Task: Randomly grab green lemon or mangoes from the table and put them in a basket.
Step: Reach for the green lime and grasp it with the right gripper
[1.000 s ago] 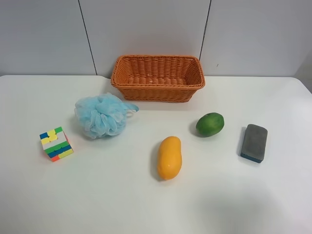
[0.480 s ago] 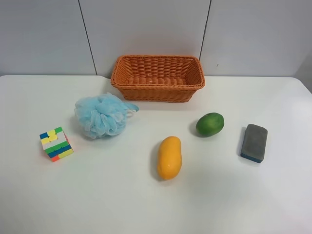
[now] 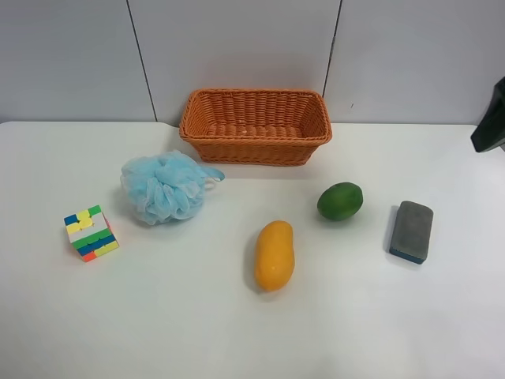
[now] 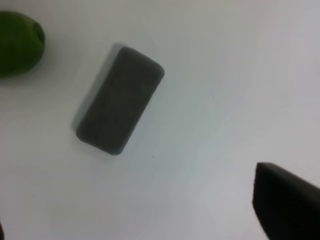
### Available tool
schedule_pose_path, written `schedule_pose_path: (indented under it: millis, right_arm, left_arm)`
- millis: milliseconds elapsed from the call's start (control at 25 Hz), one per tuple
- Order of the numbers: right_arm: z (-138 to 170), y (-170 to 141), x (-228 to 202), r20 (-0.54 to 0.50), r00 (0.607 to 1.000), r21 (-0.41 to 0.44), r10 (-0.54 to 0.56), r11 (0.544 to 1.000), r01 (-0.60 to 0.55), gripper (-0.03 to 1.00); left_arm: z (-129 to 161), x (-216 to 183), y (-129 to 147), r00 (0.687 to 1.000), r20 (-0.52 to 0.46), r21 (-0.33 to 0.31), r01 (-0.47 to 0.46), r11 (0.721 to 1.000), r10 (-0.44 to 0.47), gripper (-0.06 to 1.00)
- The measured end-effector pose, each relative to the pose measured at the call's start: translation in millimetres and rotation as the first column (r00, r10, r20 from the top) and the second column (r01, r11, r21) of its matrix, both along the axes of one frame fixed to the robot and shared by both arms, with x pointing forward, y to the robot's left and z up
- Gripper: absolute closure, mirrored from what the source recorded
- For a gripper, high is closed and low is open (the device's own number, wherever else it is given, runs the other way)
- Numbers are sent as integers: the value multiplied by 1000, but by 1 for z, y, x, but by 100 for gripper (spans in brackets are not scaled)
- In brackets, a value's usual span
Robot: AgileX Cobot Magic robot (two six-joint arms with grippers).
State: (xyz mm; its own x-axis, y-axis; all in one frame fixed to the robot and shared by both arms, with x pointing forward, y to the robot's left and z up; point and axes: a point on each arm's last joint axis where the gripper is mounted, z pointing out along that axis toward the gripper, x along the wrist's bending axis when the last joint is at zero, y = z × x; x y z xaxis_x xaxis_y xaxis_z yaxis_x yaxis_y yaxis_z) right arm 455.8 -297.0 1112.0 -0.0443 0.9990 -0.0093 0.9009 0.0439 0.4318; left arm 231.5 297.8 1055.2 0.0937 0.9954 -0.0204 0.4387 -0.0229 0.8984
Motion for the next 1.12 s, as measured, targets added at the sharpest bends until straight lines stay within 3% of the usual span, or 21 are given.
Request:
schedule_pose_path:
  millis: [280, 640, 1120]
  right_arm:
    - [-37, 10, 56, -101, 989, 40, 105, 994, -102, -3]
    - [-78, 68, 81, -146, 926, -2, 348, 936, -352, -3]
    - [-131, 83, 109, -184, 914, 6, 361, 930, -367, -3]
  left_arm:
    - [0, 0, 0, 1000, 0, 0, 0, 1000, 0, -5]
    - [0, 0, 0, 1000, 0, 0, 0, 1000, 0, -5]
    - [0, 0, 0, 1000, 0, 0, 0, 1000, 0, -5]
